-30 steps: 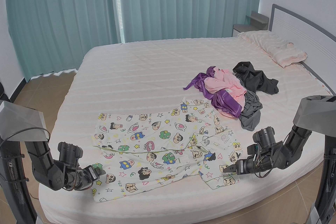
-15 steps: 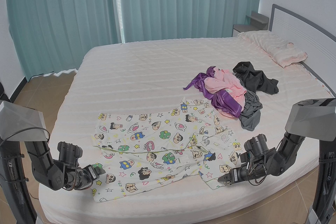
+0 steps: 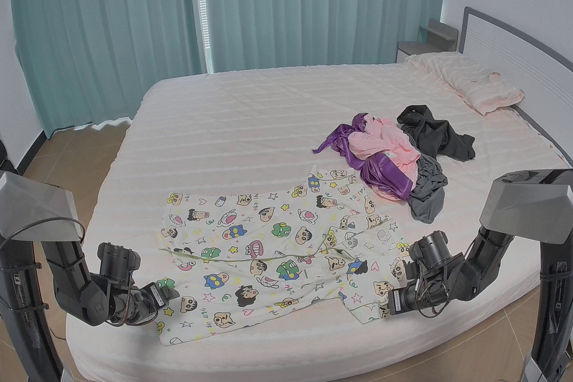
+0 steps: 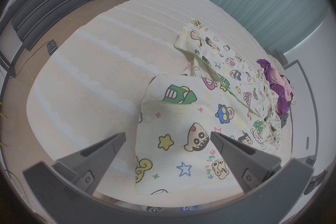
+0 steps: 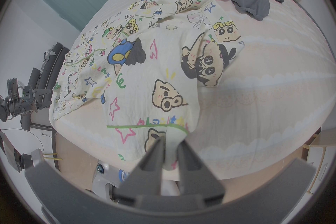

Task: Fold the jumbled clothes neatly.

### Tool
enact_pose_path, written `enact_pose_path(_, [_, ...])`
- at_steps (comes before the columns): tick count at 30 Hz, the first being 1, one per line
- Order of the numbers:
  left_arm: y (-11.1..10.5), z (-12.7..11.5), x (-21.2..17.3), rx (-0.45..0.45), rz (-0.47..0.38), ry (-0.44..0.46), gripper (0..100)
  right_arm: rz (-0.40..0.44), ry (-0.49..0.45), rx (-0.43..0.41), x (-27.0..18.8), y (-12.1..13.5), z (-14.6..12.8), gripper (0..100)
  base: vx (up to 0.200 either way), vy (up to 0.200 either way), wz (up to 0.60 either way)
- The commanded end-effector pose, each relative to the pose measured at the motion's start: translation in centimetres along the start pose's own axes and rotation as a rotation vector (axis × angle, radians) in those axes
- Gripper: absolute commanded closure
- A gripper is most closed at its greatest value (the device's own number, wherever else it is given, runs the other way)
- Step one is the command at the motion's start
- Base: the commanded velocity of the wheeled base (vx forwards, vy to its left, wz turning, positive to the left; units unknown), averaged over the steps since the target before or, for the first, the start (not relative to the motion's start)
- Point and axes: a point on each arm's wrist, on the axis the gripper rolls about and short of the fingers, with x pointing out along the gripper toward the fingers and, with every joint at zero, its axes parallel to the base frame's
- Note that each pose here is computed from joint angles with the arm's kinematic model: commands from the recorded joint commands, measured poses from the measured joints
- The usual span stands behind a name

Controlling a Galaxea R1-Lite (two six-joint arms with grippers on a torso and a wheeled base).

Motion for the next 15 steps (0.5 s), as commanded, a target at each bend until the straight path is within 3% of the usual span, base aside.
enact_pose_path(1, [0.3,-0.5,-0.6,0.007,0.011,0.009,0,0.003,-0.003,0.034,-0.2,0.0,0.0,100,0.0,0.0,0.0])
enact_pose_path(5, [0.8,-1.1,-1.6,0.046,0.023,0.026,0,0.041,-0.009,0.118,-1.4,0.2,-0.3,100,0.0,0.0,0.0])
enact_pose_path(8, [1.1,-2.1,-1.9,0.102,0.039,0.06,0,0.123,-0.027,0.148,-2.5,0.2,-0.8,100,0.0,0.0,0.0])
enact_pose_path(15, [0.6,-4.0,-1.3,0.184,0.09,0.096,0,0.178,-0.083,0.182,-2.7,0.2,-1.8,100,0.0,0.0,0.0])
